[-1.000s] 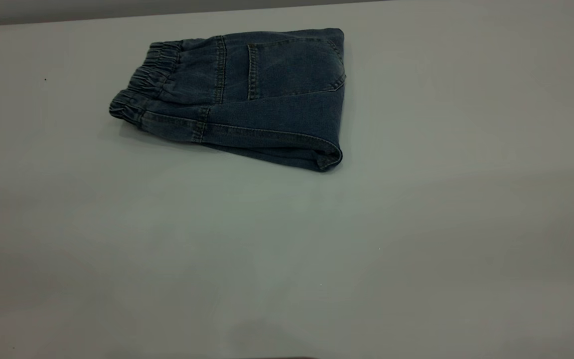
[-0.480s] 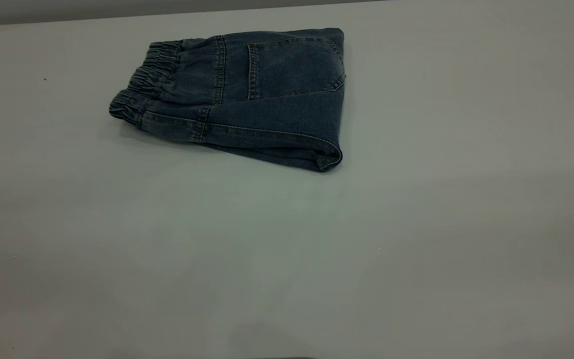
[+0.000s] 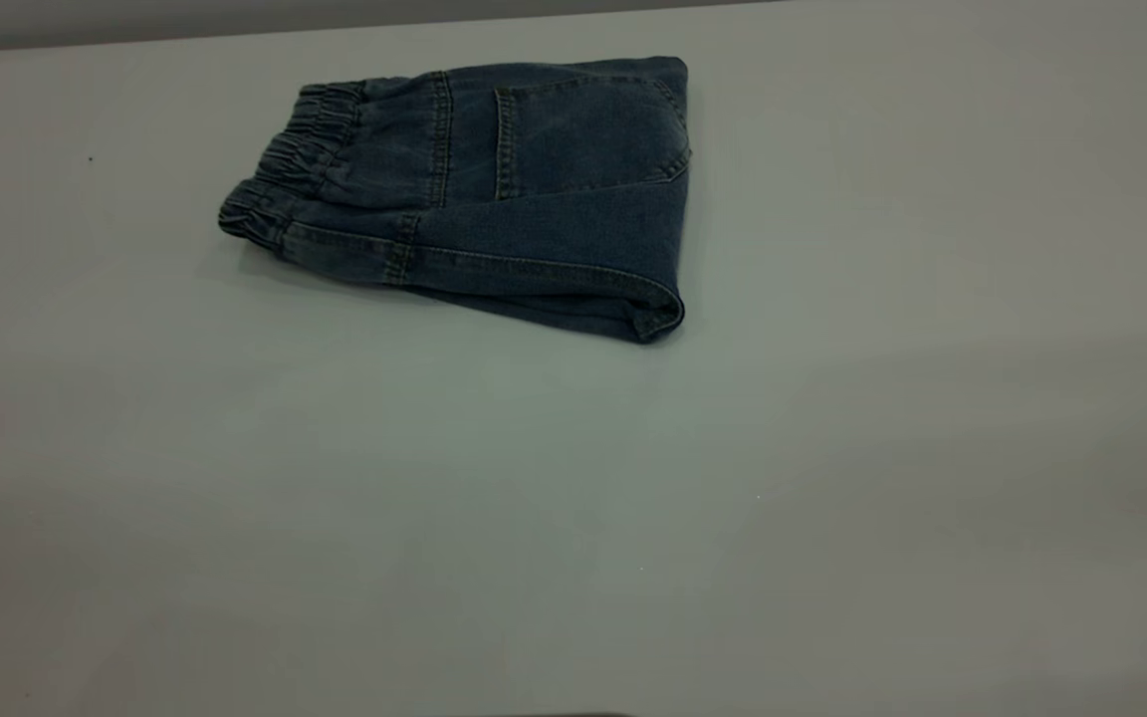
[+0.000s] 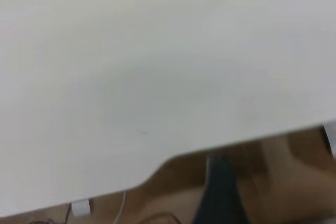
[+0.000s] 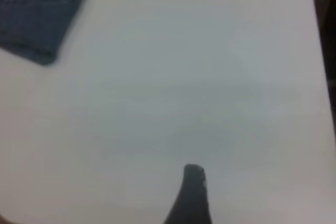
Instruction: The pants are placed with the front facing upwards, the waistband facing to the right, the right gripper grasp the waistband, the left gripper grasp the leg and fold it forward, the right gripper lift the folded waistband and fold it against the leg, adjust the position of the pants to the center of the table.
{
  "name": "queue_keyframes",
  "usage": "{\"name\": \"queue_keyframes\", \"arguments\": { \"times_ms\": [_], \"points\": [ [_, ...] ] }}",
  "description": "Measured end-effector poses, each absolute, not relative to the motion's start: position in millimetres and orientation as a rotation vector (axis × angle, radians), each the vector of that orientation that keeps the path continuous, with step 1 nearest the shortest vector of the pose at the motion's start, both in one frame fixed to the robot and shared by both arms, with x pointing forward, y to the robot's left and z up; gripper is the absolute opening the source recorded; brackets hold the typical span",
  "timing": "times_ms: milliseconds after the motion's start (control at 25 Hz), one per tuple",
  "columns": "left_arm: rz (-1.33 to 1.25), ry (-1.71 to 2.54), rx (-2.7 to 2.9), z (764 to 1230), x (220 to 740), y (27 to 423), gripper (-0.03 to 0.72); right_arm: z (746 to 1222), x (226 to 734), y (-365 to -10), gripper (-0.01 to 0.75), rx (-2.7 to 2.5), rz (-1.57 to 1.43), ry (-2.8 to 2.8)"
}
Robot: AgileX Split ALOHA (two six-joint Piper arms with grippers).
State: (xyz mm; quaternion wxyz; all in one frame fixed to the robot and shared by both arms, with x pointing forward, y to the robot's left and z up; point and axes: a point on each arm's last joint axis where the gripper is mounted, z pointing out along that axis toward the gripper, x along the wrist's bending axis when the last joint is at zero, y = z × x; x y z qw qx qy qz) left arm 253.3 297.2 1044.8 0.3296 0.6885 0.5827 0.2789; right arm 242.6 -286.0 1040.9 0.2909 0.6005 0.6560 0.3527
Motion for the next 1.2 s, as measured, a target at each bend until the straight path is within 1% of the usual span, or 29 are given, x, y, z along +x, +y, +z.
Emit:
{"name": "queue_keyframes", "arguments": {
  "times_ms": [360,1200],
  "points": [
    [0.836,1.457,1.683,1044.5,230.3,300.1,0.482,1040.7,233.4,-285.4,0.568,1.568,0.971,1.69],
    [0.837,1.456,1.682,1044.2,229.5,300.2,0.482,1040.5,232.1,-285.3,0.568,1.567,0.977,1.681]
  ]
}}
